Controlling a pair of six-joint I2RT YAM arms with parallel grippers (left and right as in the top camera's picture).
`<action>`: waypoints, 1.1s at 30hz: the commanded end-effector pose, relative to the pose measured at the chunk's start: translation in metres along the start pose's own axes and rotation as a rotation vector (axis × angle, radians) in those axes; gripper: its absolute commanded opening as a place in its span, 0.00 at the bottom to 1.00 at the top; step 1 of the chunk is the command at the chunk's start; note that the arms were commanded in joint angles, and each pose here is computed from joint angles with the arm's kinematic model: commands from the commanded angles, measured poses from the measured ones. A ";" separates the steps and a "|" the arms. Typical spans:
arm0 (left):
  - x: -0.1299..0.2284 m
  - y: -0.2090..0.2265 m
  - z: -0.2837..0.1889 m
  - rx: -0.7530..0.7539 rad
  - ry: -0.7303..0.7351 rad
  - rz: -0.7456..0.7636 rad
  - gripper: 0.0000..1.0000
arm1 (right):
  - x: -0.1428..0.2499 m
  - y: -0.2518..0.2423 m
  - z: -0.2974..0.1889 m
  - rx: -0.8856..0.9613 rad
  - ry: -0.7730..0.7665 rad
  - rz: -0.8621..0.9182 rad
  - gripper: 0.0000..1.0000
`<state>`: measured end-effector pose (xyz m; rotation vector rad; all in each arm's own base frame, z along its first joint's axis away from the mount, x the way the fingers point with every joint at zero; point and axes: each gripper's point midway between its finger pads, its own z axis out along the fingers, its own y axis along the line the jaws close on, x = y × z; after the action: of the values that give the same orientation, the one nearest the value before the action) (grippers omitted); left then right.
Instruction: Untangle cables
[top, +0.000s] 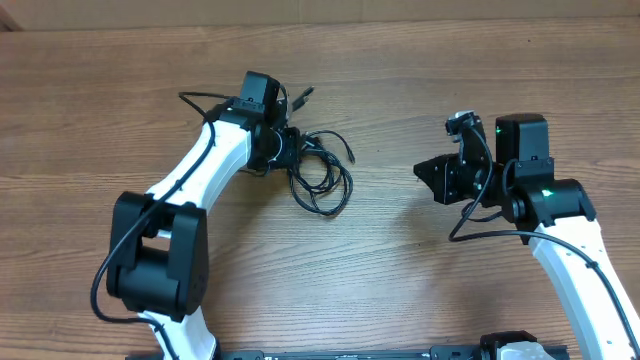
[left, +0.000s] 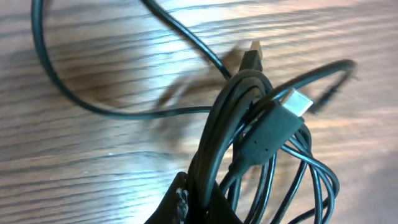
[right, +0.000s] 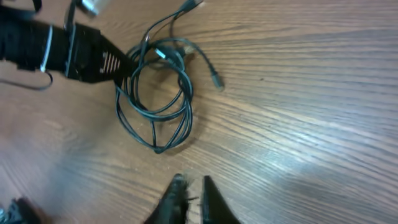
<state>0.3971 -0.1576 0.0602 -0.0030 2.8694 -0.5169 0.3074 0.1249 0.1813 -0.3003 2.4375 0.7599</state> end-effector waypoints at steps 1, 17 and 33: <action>-0.016 -0.030 -0.040 0.095 -0.091 0.155 0.04 | 0.002 0.016 0.003 -0.077 0.012 -0.055 0.24; 0.004 -0.071 -0.092 0.166 -0.134 0.256 0.04 | -0.011 0.062 0.050 0.223 -0.065 -0.488 0.44; 0.021 -0.083 -0.096 0.162 -0.104 0.320 0.04 | 0.015 0.057 0.089 0.311 0.048 -0.572 0.42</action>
<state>0.3523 -0.1929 0.1477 0.3503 2.7268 -0.6351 0.3176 0.2117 0.1335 -0.7991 2.3266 0.1177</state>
